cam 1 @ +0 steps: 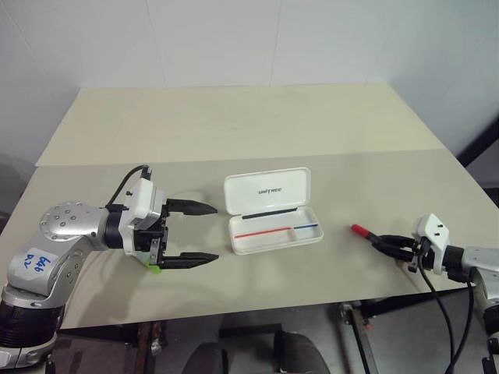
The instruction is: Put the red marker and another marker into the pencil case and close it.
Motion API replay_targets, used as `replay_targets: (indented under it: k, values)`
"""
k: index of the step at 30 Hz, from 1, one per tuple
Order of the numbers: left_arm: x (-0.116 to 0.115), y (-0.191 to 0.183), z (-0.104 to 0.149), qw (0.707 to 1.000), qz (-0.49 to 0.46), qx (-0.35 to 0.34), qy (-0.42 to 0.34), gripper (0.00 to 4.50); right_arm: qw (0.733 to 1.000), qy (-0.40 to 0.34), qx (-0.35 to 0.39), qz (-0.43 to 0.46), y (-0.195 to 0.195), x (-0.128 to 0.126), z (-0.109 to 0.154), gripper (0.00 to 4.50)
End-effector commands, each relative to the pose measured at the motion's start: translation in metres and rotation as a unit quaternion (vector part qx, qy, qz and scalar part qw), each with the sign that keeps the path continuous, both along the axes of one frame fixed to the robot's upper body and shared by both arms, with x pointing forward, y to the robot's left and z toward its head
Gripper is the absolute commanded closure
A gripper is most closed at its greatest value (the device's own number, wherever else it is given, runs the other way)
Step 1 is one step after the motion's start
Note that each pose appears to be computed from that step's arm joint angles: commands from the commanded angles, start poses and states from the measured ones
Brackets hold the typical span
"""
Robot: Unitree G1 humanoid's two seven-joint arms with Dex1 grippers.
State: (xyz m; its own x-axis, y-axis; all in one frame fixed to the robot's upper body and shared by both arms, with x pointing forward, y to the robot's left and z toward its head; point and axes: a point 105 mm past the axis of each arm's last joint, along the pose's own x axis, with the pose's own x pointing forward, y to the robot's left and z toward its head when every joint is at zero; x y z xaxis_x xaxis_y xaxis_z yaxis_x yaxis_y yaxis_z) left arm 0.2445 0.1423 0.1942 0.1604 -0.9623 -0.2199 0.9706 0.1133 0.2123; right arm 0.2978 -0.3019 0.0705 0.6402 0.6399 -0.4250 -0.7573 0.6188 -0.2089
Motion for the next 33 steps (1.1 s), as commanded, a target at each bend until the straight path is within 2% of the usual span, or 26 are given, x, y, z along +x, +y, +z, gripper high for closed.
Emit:
replay_targets:
  k: [1,4,6,10,16,20,25,33]
  values:
    - [0.003,0.002,0.007,1.0,0.008,-0.002,-0.027,0.0,0.999,-0.035,-0.008,-0.005,0.004,0.011,0.011,3.89]
    - [0.005,0.006,0.004,0.999,0.019,-0.006,-0.027,0.0,0.995,-0.091,0.008,0.029,0.017,0.022,0.042,3.89]
    - [0.006,0.009,0.003,0.999,0.024,-0.006,-0.028,0.0,0.993,-0.107,0.007,0.049,0.023,0.025,0.054,3.89]
    - [0.008,0.018,-0.002,0.999,0.041,0.0,-0.032,0.0,0.976,-0.156,0.023,0.148,0.062,0.03,0.096,3.89]
    - [0.007,0.026,-0.008,0.998,0.059,0.003,-0.035,0.0,0.944,-0.17,0.041,0.279,0.129,0.02,0.124,3.89]
    - [0.004,0.027,-0.01,0.997,0.067,0.002,-0.036,0.0,0.927,-0.162,0.047,0.334,0.158,0.011,0.128,3.89]
    - [0.0,0.026,-0.013,0.996,0.077,-0.001,-0.037,0.0,0.907,-0.143,0.029,0.395,0.196,0.006,0.116,3.89]
    - [-0.001,0.021,-0.011,0.996,0.083,-0.006,-0.039,0.0,0.893,-0.144,-0.021,0.427,0.214,0.024,0.097,3.89]
